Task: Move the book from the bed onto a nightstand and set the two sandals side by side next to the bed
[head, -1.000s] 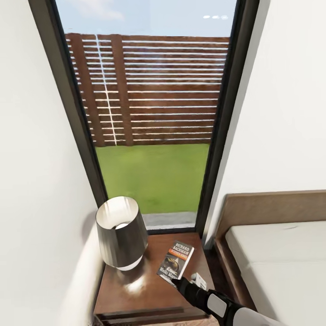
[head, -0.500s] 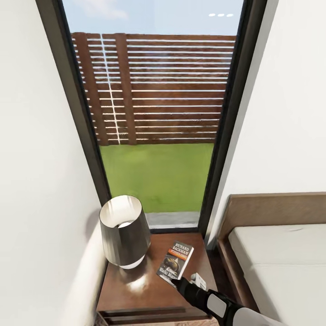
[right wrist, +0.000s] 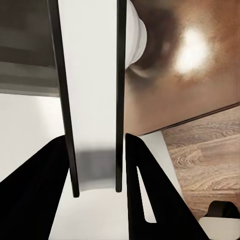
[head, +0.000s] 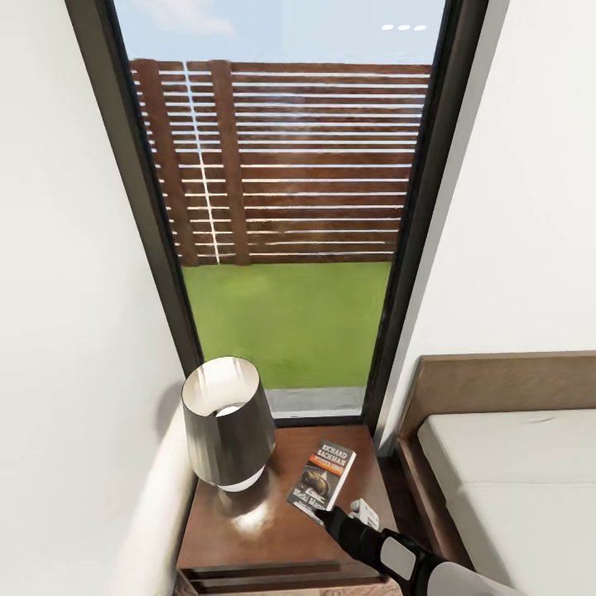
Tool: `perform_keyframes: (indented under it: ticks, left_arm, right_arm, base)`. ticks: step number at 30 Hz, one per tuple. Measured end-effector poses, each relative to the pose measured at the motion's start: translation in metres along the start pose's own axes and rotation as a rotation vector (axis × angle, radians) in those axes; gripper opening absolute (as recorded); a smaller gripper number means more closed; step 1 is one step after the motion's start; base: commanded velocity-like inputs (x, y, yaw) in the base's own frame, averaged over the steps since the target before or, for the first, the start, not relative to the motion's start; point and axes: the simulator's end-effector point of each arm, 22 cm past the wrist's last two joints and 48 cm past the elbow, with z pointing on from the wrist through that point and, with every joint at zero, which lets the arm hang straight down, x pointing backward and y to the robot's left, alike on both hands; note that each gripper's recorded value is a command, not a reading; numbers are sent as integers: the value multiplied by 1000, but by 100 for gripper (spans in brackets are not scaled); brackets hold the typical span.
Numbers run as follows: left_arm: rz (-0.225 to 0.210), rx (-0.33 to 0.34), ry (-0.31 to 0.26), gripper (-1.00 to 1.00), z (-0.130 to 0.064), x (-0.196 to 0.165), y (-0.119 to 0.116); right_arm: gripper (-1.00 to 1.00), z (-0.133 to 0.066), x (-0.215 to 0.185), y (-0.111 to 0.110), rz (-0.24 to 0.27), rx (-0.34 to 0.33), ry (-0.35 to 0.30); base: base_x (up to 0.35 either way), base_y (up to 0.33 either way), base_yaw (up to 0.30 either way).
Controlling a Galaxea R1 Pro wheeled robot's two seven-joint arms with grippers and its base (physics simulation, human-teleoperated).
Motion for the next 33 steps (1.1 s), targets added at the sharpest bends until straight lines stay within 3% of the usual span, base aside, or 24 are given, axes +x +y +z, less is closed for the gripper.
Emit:
perform_keyframes:
  ticks: [33]
  left_arm:
    - [-1,2,-1,100,6,-1,-2]
  right_arm:
    - [-100,-7,-71,2,-36,5,-72]
  base:
    - [0,0,0]
